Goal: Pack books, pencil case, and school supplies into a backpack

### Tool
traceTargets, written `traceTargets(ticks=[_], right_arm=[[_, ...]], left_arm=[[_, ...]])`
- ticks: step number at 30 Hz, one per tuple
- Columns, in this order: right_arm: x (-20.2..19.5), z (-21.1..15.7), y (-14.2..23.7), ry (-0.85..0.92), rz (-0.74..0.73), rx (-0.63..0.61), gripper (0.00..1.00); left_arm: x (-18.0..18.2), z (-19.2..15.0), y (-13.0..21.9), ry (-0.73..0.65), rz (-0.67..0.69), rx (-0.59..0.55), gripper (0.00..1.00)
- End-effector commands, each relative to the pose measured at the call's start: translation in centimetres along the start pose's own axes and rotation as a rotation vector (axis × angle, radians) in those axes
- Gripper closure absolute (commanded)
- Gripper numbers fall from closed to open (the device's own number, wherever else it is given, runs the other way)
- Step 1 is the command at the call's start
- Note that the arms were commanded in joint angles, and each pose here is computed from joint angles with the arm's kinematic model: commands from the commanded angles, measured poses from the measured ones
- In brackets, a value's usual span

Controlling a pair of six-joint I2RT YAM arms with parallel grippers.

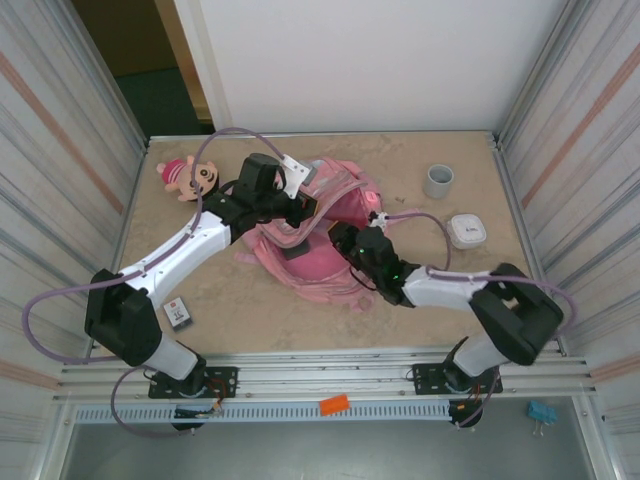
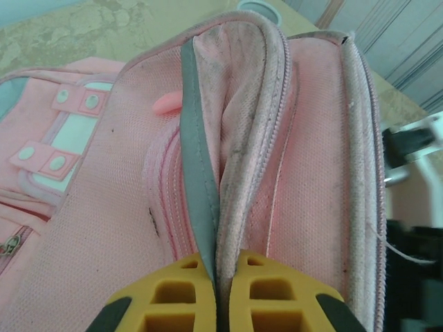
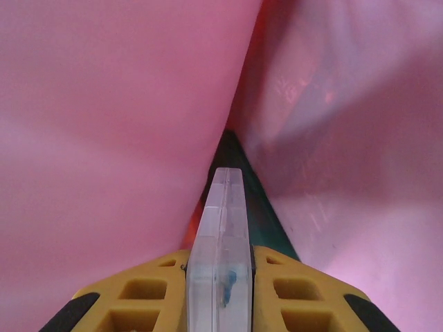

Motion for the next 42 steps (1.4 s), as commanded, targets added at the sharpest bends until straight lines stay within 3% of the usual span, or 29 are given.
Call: traceTargets(ticks=[1,10,24,31,36,42], right_arm=[[2.2,-0.6,-2.0,-0.105,0.149,-0.110,0.85],[-0.9,-3.0,-8.2,-0.112,0.014,-0.106,0.78],[-2.4,-1.6,-7.1,-0.043,-0.043,-0.297,0.78],[-2.2,-1.7,-8.8,-0.036,-0.062,-0.265,0.75],[-2.2,-2.0,-8.0,-0.027,-0.079,-0.239,0.63],[-2.2,-1.0,-4.8,0.021,-0.145,-0.218,0.39]], left_arm=[[-0.4,4.4,2.6,-0.048,-0.034,-0.215,1.00],[-0.4,4.3,2.6,-0.039,-0.057,-0.221,1.00],[-0.1,3.9,2.2,-0.035,-0.045,-0.218,1.00],[-0.1,3.8,2.2,-0.035,-0.041,-0.216,1.00],[0.0,3.6,2.2,-0.037,-0.024,-0.207,1.00],[0.1,3.3,2.2,-0.039,-0.009,-0.203,1.00]])
Point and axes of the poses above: each hand's point on the last joint's axis, 136 mm out from that joint toward the fingers, its own y axis back along the fingers, its own x axis along the line the jaws close on, z = x × y, the point moved 10 cm from there along y, back along the fingers, and after that the axes turned 13 degrees about -y, right-handed, at the moved point
